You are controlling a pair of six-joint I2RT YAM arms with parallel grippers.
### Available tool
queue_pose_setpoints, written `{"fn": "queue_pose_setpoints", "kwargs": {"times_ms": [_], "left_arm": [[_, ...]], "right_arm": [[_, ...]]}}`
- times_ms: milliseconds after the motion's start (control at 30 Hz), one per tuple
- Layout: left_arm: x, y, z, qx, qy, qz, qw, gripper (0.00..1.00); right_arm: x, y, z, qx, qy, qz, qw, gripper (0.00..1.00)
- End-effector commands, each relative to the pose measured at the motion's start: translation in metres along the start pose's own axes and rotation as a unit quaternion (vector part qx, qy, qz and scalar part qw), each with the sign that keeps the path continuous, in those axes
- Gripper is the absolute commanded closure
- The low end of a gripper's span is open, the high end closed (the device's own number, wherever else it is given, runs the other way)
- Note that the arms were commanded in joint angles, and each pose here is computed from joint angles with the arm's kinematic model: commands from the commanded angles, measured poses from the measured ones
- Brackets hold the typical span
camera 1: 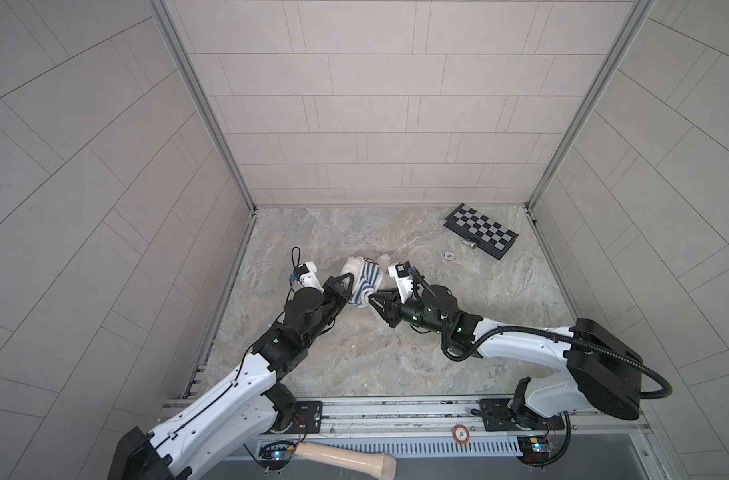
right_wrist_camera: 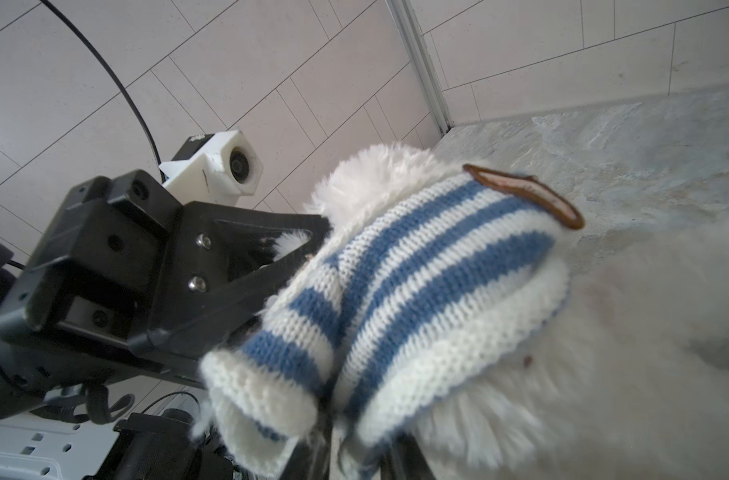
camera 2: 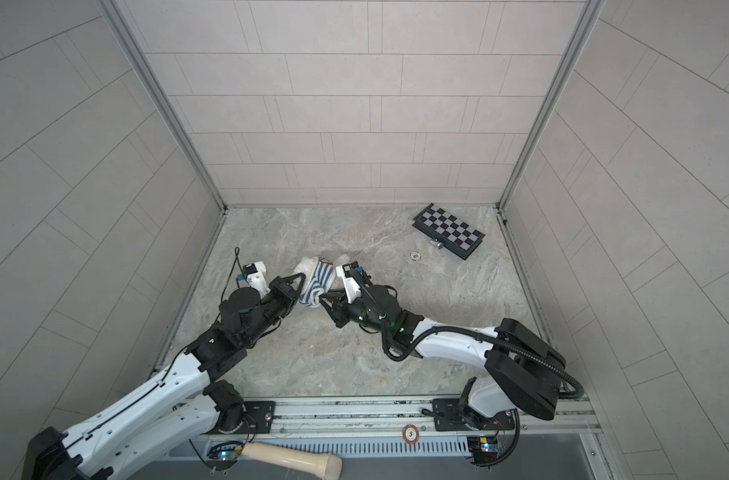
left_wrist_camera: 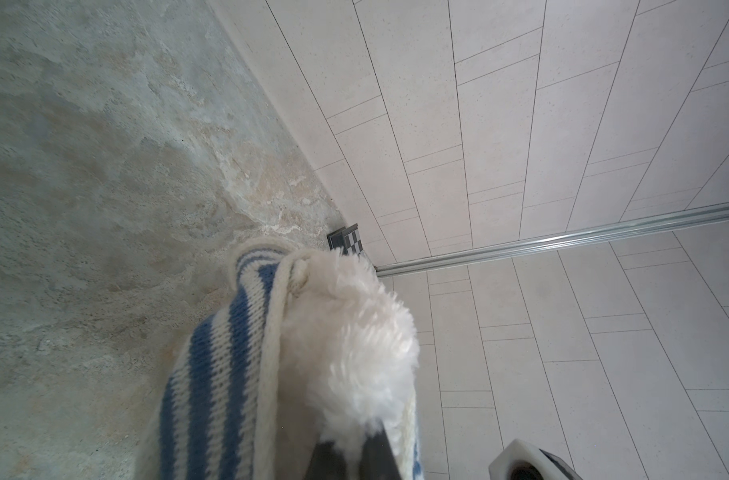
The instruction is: Dress the teddy bear
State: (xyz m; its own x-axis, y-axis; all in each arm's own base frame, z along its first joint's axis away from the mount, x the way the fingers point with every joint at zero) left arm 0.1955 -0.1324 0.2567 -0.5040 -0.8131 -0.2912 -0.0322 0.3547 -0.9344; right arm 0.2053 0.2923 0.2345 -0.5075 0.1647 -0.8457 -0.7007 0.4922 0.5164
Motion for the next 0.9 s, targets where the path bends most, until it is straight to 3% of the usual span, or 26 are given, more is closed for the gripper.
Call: {"fn": "queue_pose_setpoints", "kwargs": {"times_ms": [0,133,267,633,867], "left_arm": [[-0.001,-0.011,-0.002,0.035,-0.006,-0.010,0.999,1.00],[-0.002,-0.011,-0.002,0.037,-0.010,-0.010,0.999,1.00],[-0.005,-0.015,-0.005,0.052,-0.015,-0.006,0.999,1.00],[-0.014,-0.019,-0.009,0.083,0.005,0.019,0.996,1.00],[-0.020,-0.019,-0.016,0.103,0.011,0.064,0.993,1.00]], "right_arm": [[-0.006,0.006,0.004,-0.010,-0.008,-0.003,1.000,0.87],[-0.002,0.003,0.001,-0.004,-0.005,-0.001,1.000,1.00],[0.011,-0.005,-0.012,0.009,-0.014,0.008,1.000,1.00],[0.072,-0.049,-0.040,0.117,0.034,0.041,0.992,1.00],[0.092,-0.068,-0.047,0.156,0.027,0.085,0.984,1.00]]}}
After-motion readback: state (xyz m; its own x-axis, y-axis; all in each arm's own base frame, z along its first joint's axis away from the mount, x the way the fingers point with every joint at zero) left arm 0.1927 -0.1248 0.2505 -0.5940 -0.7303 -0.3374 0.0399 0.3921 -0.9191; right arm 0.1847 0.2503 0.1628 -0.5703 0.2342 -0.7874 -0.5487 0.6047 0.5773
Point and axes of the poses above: each gripper's point midway between its finger pads, its own z axis out along the fingers, its own y axis along the line the jaws close on, x = y × z, the point moved 9 cm from there along -z, back along the fingers, and after that the axes turned 2 degrees about -z, right-handed, at the moved point
